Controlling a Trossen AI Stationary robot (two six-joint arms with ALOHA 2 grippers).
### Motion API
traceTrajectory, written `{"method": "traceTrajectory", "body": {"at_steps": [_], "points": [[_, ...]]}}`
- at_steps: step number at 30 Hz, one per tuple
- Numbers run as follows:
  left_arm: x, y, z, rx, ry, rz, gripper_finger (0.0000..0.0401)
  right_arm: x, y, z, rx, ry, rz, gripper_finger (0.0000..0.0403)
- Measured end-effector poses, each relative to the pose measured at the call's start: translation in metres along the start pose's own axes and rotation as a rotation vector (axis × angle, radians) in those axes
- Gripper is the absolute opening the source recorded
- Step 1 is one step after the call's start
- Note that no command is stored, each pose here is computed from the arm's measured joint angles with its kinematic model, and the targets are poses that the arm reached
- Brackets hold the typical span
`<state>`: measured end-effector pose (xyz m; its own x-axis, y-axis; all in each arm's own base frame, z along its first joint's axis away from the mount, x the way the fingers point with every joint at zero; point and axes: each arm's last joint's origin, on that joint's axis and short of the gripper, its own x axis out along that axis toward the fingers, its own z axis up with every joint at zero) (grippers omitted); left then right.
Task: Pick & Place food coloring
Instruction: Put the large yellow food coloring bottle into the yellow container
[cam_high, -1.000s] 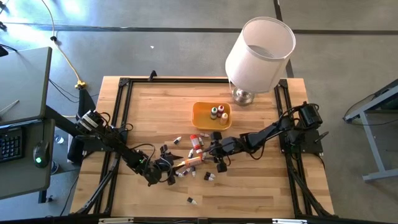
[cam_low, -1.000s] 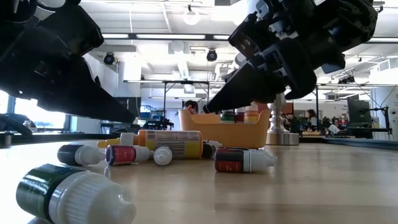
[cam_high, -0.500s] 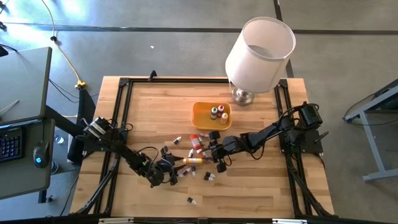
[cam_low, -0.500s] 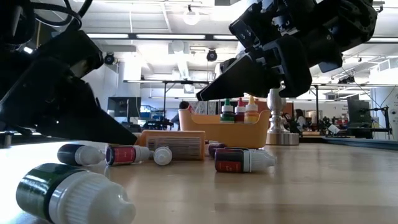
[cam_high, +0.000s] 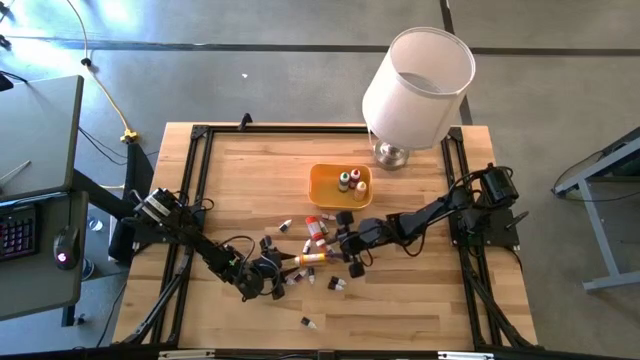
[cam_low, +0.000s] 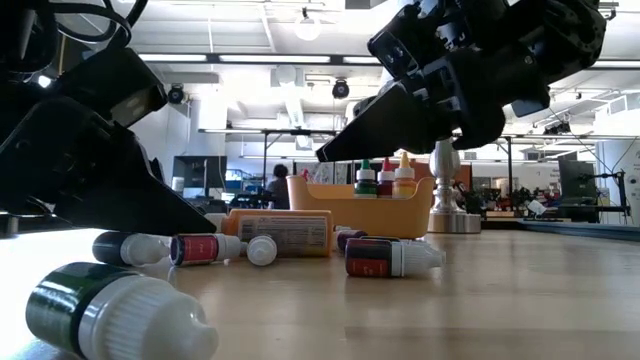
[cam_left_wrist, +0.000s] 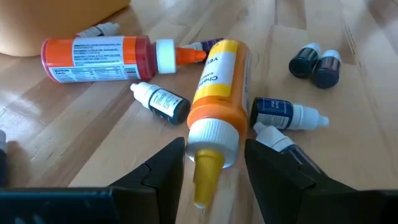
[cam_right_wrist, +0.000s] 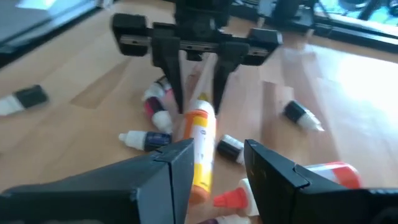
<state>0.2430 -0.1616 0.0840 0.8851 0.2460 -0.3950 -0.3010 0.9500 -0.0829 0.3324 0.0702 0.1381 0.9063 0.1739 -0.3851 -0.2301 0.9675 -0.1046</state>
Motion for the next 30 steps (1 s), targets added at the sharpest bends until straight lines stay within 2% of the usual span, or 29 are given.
{"method": "traceTrajectory", "body": {"at_steps": [4, 12, 20, 30], "points": [[0.001, 0.001, 0.001, 0.023, -0.002, 0.003, 0.0165, 0.0, 0.002, 0.0, 0.019, -0.006, 0.059, 0.0133], [0.018, 0.012, 0.007, -0.02, 0.054, -0.042, 0.0165, 0.0, 0.002, 0.0, 0.058, -0.004, 0.051, 0.0133], [0.018, 0.012, 0.007, 0.033, 0.037, -0.034, 0.0165, 0.0, 0.002, -0.005, 0.108, 0.047, 0.053, 0.0133], [0.018, 0.01, 0.009, 0.083, 0.027, -0.077, 0.0091, 0.0, 0.002, -0.005, 0.133, 0.055, 0.051, 0.0133]]}}
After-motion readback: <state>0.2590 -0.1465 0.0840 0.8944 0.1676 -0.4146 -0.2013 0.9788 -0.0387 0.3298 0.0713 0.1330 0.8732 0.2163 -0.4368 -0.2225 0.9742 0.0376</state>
